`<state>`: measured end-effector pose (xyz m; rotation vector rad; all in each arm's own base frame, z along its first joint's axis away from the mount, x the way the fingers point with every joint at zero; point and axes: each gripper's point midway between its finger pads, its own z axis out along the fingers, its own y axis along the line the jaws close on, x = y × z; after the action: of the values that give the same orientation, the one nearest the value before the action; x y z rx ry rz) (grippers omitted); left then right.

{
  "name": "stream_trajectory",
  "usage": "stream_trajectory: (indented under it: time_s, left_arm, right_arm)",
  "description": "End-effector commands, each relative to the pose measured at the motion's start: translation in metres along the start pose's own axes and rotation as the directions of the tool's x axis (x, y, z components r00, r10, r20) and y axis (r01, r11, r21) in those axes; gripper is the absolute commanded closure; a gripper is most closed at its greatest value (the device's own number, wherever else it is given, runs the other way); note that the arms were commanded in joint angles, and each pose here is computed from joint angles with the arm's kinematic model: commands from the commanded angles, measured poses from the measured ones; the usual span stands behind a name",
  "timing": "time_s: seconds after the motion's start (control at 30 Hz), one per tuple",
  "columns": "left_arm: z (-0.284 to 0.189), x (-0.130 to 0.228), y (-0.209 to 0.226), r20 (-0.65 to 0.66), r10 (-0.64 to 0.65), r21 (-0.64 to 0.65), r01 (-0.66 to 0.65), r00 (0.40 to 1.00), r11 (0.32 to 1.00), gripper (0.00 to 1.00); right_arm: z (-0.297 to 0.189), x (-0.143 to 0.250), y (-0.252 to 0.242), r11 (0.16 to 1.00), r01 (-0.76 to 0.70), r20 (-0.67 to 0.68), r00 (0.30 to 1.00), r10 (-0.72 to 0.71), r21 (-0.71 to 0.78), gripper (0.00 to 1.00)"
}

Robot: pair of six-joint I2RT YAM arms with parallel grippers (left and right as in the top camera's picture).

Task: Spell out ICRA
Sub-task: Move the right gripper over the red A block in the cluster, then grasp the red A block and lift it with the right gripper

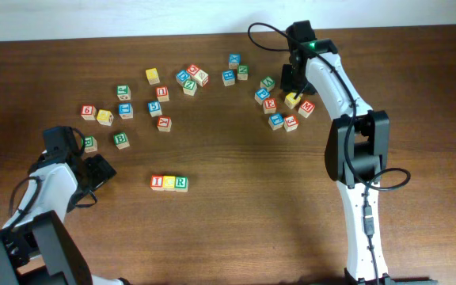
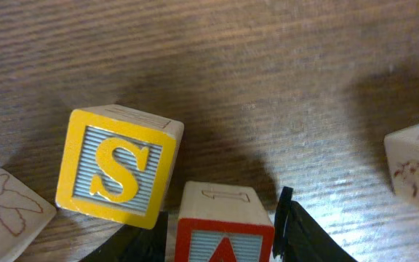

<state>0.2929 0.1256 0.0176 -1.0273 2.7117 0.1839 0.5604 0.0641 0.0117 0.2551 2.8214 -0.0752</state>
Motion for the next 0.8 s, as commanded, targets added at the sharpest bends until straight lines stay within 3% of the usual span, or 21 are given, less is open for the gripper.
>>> stream_trajectory:
  time_s: [0.0,0.07,0.13,0.37,0.5,0.63,0.77]
  left_arm:
    - [-0.001,0.000,0.003,0.006,-0.007,-0.007,0.007,1.000,1.000,0.01]
    - [-0.001,0.000,0.003,0.006,-0.007,-0.007,0.007,1.000,1.000,0.01]
    - [-0.001,0.000,0.003,0.006,-0.007,-0.007,0.007,1.000,1.000,0.01]
    - [-0.001,0.000,0.003,0.006,-0.007,-0.007,0.007,1.000,1.000,0.01]
    - [-0.001,0.000,0.003,0.006,-0.007,-0.007,0.007,1.000,1.000,0.01]
    - [-0.001,0.000,0.003,0.006,-0.007,-0.007,0.007,1.000,1.000,0.01]
    - [-0.001,0.000,0.003,0.006,-0.007,-0.007,0.007,1.000,1.000,0.01]
  right_arm:
    - [-0.002,-0.005,0.001,0.999,0.032,0.021,0.999,-0.033,0.013,0.77]
    - [-0.008,-0.004,0.002,0.999,0.033,0.016,0.999,-0.034,0.006,0.90]
    - [-0.021,-0.006,0.001,0.999,0.032,0.023,0.999,-0.033,0.001,0.96]
    - [-0.119,-0.032,-0.002,0.999,0.020,0.144,0.990,-0.013,-0.044,0.96]
    - [-0.192,-0.022,0.003,0.987,0.033,0.168,0.986,-0.006,-0.156,0.94]
    - [-0.237,0.013,0.012,0.961,0.045,0.087,0.996,-0.022,-0.273,0.91]
    - [-0.238,0.055,0.022,0.950,0.043,-0.073,0.995,-0.069,-0.309,0.89]
